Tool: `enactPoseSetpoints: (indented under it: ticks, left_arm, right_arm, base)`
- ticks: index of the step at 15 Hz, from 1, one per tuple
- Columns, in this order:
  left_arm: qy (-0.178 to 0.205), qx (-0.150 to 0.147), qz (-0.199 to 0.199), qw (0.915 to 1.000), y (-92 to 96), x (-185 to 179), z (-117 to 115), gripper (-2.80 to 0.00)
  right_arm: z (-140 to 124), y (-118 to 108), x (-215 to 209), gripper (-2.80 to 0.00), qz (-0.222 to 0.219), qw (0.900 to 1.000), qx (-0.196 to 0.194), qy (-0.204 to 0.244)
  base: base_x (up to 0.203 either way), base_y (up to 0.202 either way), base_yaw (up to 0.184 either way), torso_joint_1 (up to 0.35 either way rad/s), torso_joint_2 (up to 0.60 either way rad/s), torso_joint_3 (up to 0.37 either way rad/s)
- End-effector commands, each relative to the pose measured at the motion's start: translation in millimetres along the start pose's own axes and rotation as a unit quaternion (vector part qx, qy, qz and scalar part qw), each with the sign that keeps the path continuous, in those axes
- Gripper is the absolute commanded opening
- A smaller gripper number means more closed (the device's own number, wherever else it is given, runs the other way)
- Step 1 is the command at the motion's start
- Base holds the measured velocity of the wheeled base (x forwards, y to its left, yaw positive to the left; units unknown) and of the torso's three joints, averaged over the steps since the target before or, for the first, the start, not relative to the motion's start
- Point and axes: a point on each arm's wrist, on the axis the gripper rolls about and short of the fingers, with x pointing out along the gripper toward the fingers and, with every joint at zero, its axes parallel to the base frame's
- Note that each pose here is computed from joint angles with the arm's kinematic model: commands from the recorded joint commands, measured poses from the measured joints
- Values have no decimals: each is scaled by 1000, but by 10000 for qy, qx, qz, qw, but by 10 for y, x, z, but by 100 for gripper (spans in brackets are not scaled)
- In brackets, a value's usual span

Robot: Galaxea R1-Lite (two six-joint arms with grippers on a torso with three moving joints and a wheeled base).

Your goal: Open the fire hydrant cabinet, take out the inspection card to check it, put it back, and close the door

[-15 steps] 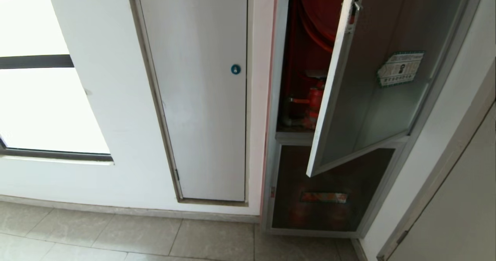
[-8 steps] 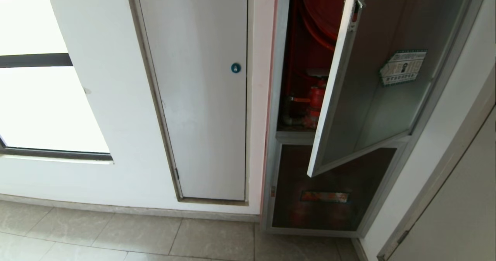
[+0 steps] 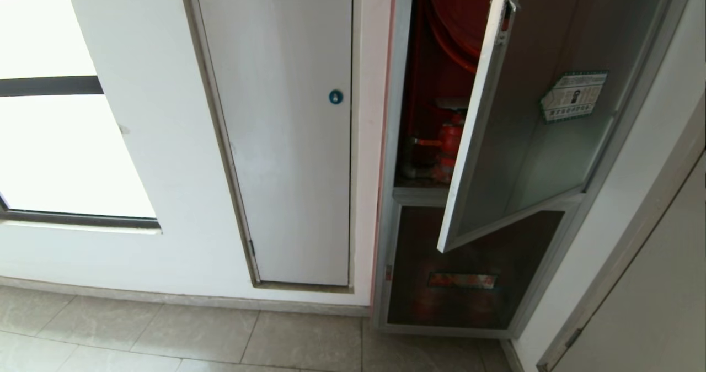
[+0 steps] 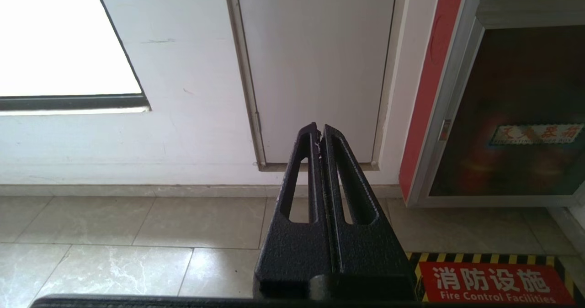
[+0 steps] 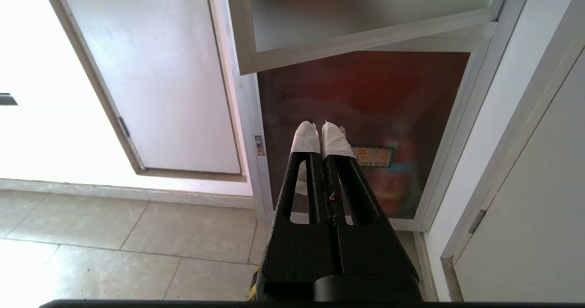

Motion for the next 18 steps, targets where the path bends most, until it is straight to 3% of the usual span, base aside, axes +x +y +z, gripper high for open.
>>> enactPoseSetpoints:
  ticks: [1, 6, 8, 11, 14, 18]
  left_arm:
    - [67, -1, -5, 10000, -1, 10, -34, -280]
    - [67, -1, -5, 10000, -1, 10, -34, -280]
    - [67, -1, -5, 10000, -1, 10, -34, -280]
    - [67, -1, -5, 10000, -1, 10, -34, -280]
    - [67, -1, -5, 10000, -1, 10, -34, -280]
    - [67, -1, -5, 10000, -1, 10, -34, -280]
  right_arm:
    - [-6, 0, 3, -280, 8, 10000, -18, 13]
    - [7, 1, 16, -280, 33, 9999, -162, 50]
    - [71, 9, 75, -280, 97, 9993, -240, 268]
    - [445, 44, 179, -280, 395, 9987, -228, 230]
    - [872, 97, 372, -280, 968, 9944, -248, 342]
    - [1517, 233, 799, -280, 2077, 9772, -248, 369]
  base:
    - [0, 0, 0, 0, 0, 0]
    - [0, 0, 0, 0, 0, 0]
    - [0, 0, 0, 0, 0, 0]
    - [0, 0, 0, 0, 0, 0]
    - [0, 0, 0, 0, 0, 0]
    - [0, 0, 0, 0, 0, 0]
